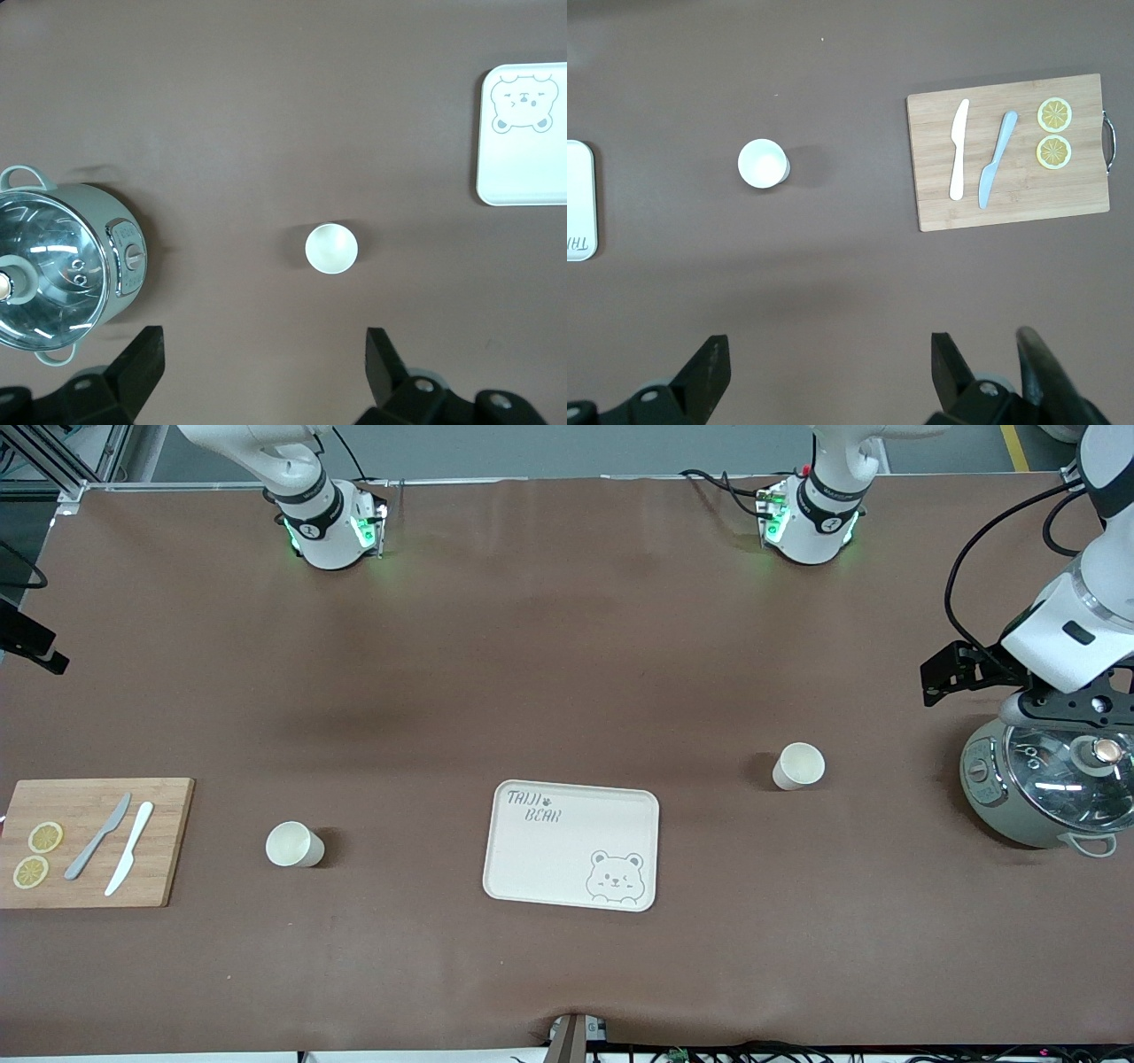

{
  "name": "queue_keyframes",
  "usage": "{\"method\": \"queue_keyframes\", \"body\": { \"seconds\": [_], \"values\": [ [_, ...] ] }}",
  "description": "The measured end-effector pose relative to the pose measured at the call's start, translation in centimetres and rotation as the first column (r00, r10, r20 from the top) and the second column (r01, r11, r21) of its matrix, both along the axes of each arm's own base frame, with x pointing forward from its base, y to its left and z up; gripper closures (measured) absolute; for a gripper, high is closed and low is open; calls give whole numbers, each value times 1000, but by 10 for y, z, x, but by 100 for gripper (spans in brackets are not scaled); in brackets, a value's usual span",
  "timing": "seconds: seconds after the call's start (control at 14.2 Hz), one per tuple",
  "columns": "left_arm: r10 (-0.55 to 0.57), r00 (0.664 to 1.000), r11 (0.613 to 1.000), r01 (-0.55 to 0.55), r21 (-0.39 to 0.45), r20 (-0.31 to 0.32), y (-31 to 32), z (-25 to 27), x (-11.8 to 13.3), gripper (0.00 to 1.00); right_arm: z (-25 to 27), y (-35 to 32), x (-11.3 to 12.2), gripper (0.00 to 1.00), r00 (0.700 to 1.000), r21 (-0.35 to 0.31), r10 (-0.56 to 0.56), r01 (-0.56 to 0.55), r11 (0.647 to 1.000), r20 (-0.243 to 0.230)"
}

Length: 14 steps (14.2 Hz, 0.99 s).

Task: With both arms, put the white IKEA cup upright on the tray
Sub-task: 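Move the right gripper toward one white cup while the left gripper reaches the other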

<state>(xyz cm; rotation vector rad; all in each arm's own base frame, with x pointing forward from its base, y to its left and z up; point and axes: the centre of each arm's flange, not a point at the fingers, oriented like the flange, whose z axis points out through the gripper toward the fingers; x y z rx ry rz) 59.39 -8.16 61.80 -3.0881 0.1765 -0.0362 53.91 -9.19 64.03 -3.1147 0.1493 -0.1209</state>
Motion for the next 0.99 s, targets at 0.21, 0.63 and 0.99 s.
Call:
{"method": "queue_keyframes", "body": {
  "seconds": [0.21,0.63,0.99],
  "values": [
    [0,1000,1000,0,-2,13,0,1,2,0,0,-1,0,0,1000,-1,-1,1,1000,5],
    [3,1000,1000,-2,-1,7,2,-3,2,0,-17,3,13,0,1000,-7,4,-4,1000,-15],
    [-28,995,999,25,-34,-92,12,-74,2,0,-49,33,34,0,992,-11,113,-114,993,-49]
  ]
}}
